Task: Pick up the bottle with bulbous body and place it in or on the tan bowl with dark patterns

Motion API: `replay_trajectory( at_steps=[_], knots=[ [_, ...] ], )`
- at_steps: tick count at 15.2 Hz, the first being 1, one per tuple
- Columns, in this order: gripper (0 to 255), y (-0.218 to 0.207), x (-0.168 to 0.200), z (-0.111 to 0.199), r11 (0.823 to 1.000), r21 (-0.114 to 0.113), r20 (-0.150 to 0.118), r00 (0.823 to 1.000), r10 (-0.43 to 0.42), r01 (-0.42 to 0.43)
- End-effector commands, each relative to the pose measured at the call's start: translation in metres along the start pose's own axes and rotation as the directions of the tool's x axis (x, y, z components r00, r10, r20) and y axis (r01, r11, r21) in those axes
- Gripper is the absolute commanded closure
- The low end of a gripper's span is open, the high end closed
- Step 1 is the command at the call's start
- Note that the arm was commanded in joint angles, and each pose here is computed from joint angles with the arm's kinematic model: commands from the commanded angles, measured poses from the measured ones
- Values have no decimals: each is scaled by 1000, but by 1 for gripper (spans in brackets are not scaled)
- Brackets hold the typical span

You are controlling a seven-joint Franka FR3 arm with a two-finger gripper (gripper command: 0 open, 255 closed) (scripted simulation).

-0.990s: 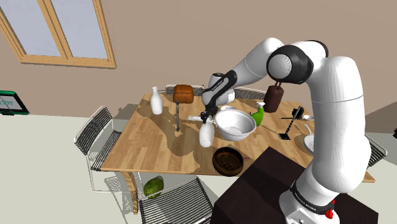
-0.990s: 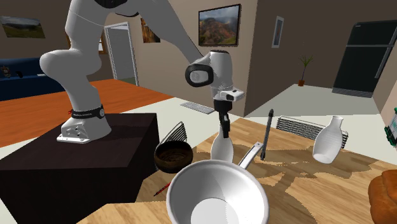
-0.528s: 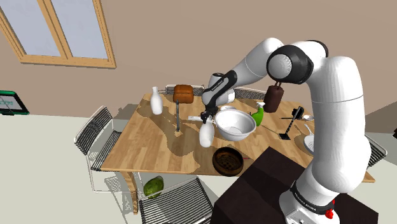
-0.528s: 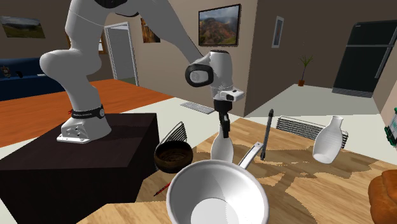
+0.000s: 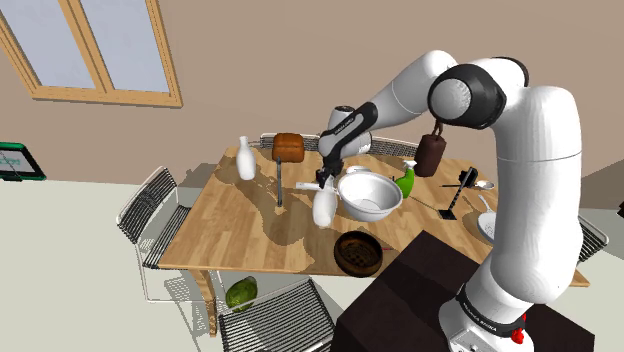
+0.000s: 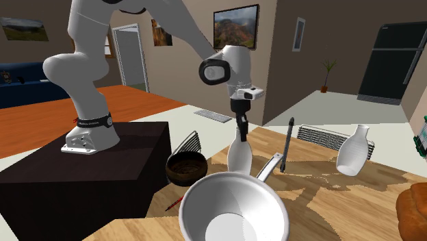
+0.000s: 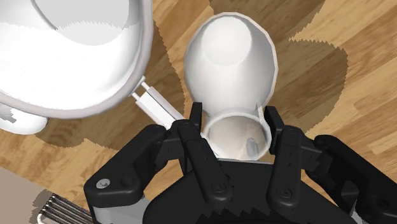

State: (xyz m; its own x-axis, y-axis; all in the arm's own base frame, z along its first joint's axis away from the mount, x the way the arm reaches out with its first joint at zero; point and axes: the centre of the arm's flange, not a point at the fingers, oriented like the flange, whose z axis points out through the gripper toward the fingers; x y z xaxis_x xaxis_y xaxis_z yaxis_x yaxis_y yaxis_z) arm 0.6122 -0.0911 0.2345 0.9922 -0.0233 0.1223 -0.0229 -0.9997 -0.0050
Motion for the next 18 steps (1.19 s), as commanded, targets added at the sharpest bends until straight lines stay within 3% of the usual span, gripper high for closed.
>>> replay_trajectory(
  at_steps=[1,18],
  knots=[
    [255,1,1,-11,1000,0,0,1000,0,0],
    [255,0,12,-100,1000,0,0,1000,0,0]
  ],
)
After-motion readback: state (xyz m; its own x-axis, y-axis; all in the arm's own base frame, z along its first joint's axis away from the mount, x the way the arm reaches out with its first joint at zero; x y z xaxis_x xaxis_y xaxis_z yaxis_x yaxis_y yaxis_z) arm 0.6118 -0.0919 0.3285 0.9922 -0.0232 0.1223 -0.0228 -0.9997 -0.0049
